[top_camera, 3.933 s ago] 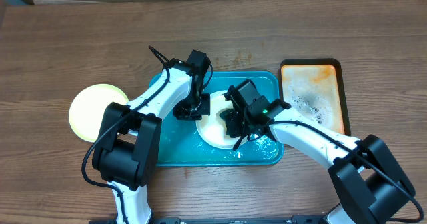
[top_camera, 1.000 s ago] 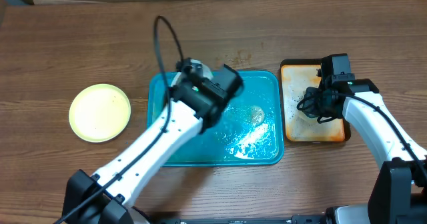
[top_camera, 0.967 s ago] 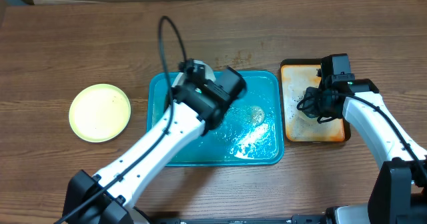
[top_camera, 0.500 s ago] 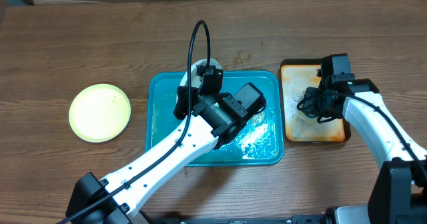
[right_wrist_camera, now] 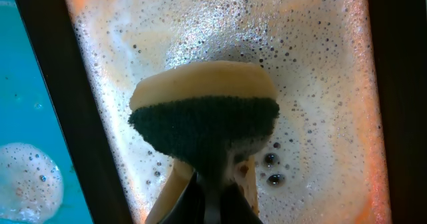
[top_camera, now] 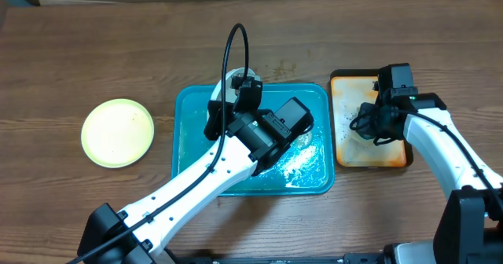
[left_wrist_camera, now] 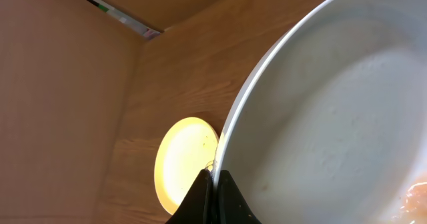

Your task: Clean dirty plates on tray and stack at the side

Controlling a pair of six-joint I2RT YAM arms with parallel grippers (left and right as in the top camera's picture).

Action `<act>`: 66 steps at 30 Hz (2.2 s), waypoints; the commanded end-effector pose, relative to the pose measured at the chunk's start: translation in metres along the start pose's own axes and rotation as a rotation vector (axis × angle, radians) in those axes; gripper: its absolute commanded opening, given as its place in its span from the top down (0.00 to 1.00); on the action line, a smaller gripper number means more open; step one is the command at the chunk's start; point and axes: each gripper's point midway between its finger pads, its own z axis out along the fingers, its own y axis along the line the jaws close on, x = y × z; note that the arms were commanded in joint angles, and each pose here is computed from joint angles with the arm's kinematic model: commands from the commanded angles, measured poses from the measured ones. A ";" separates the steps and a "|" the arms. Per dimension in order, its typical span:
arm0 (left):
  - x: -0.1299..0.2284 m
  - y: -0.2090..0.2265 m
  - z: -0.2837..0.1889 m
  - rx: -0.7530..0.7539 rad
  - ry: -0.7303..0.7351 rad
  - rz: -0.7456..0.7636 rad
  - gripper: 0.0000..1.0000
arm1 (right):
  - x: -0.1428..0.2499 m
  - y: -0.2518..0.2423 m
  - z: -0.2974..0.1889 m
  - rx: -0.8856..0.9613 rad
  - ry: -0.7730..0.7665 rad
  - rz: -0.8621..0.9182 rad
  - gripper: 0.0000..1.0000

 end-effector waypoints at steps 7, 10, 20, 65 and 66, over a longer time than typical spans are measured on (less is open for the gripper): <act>-0.011 0.012 -0.006 -0.025 -0.044 -0.065 0.96 | 0.001 -0.001 0.002 -0.002 0.004 -0.002 0.96; -0.011 0.012 -0.006 -0.025 -0.044 -0.065 0.96 | 0.001 -0.001 0.002 -0.002 0.005 -0.002 0.95; -0.011 0.012 -0.006 -0.026 -0.044 -0.065 0.96 | 0.002 -0.001 0.002 -0.001 0.008 -0.002 0.95; -0.009 0.011 -0.006 -0.015 -0.037 -0.065 0.96 | -0.032 0.021 0.017 -0.070 0.009 -0.226 0.96; -0.009 0.011 -0.006 -0.015 -0.037 -0.065 0.96 | -0.038 0.023 0.006 -0.074 -0.014 -0.227 0.96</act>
